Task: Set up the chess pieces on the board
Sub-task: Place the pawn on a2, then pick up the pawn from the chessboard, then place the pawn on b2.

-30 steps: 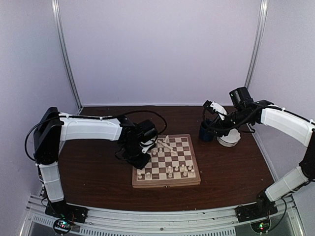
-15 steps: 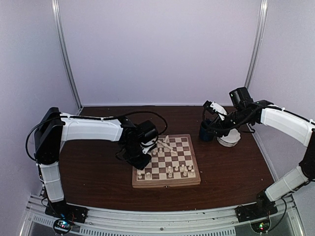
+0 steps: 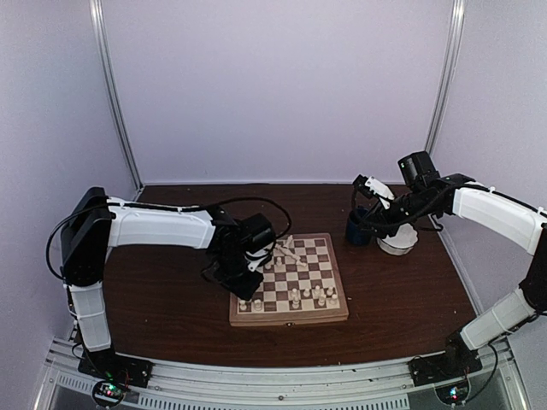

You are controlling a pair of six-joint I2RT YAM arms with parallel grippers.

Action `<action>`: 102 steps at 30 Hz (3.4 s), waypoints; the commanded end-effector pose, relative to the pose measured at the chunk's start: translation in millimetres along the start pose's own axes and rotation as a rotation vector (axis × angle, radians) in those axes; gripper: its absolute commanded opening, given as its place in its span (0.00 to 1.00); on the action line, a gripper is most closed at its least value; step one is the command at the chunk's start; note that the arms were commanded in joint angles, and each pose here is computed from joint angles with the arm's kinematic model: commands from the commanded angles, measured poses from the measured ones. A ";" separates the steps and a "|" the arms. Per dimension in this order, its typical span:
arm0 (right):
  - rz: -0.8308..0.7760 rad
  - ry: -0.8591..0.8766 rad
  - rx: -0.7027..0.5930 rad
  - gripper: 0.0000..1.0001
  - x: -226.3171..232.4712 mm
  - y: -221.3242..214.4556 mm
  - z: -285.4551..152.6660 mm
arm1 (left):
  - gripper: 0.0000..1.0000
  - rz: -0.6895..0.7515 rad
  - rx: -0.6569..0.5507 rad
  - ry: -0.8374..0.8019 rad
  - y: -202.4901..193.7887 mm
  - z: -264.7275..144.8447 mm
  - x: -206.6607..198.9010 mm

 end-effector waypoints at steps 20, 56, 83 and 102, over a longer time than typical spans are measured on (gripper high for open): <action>-0.013 -0.012 0.006 0.47 -0.5 -1.9 -3.2 | 0.38 0.036 -0.257 -0.006 107.5 -52.2 -8.4; -0.017 -0.003 0.023 0.47 -1.2 -5.5 1.9 | 0.07 -0.041 -0.133 -0.070 104.6 -19.0 0.7; -0.014 0.005 0.022 0.47 -0.4 -5.6 2.1 | 0.06 0.101 -0.019 -0.063 26.7 -13.9 -25.7; -0.013 0.010 0.022 0.47 0.1 -5.9 2.7 | 0.07 0.112 0.001 -0.063 23.9 -7.2 -27.9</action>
Point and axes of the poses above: each gripper's point midway between its finger pads, its own z axis out along the fingers, its own x axis along the line the jaws close on, y = z × x, the point moved 4 cm from there along -z, back along the fingers, and after that the axes turned 7 degrees about -z, right-handed, at the moved point
